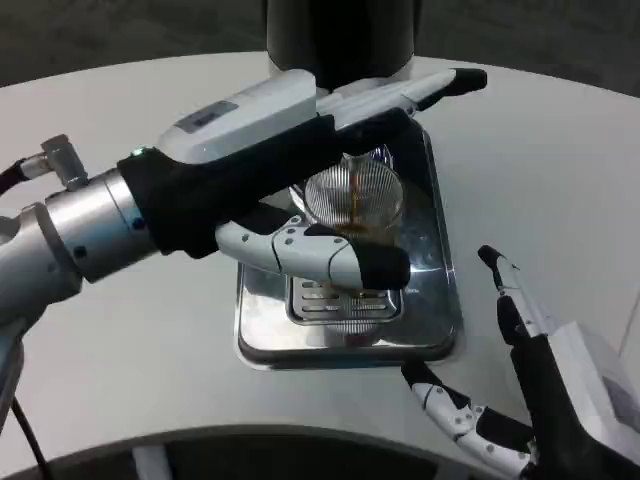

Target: Grasp the cup under the faucet to collect the drink, then remove the cup.

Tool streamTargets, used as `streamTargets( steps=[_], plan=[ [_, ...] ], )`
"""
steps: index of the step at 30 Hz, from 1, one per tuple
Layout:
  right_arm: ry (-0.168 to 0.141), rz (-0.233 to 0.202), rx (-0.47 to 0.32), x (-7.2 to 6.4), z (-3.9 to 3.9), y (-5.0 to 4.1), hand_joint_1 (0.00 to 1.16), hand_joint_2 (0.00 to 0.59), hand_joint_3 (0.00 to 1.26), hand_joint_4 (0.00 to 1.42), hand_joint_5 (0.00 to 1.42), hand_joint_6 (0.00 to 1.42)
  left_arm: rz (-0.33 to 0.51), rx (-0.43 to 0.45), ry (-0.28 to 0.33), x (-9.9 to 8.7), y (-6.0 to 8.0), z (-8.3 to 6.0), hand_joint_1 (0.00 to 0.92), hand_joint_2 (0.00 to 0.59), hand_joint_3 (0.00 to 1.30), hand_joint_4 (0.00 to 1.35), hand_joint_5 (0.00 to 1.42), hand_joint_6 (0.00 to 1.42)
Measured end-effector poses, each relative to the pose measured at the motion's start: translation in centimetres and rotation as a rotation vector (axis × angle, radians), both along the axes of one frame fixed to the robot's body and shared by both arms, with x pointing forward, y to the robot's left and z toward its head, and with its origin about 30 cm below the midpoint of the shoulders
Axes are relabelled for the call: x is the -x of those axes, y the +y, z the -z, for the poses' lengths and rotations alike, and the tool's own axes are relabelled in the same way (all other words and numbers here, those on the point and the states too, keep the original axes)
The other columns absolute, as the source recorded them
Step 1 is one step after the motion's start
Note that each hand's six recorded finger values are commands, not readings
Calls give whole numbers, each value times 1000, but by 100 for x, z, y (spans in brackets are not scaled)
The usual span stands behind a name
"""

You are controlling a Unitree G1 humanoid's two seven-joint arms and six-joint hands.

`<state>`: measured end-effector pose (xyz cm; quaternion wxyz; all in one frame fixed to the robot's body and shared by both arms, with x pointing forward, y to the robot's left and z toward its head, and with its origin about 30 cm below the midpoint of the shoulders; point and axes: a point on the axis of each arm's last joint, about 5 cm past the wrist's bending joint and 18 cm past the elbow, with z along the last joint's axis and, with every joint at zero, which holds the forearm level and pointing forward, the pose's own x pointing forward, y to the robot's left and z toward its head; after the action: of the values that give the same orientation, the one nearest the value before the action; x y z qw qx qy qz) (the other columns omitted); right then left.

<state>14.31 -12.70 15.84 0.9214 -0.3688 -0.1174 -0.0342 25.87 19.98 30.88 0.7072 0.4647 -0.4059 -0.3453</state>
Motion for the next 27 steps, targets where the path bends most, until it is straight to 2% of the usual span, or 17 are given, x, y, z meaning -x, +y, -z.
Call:
streamTargets(
  steps=[9,11,16,22,27],
  plan=[
    [36,-18,-125,-218,20,41,667,214,0,0,0,131,2,9,-3,7,0,4,0,93,0,0,70,35],
    [29,-24,-131,-251,9,53,697,194,0,0,0,118,2,9,-4,9,-1,3,0,93,0,0,71,36],
    [15,-34,-148,-419,2,106,715,192,0,0,0,70,2,9,-4,12,1,4,0,94,0,0,71,37],
    [25,-56,-173,-597,36,174,731,175,0,0,0,61,3,9,-5,16,1,3,0,97,0,0,72,38],
    [1,-47,-209,-717,31,217,734,174,0,0,0,55,3,12,-4,20,9,5,0,98,0,0,72,37]
  ],
)
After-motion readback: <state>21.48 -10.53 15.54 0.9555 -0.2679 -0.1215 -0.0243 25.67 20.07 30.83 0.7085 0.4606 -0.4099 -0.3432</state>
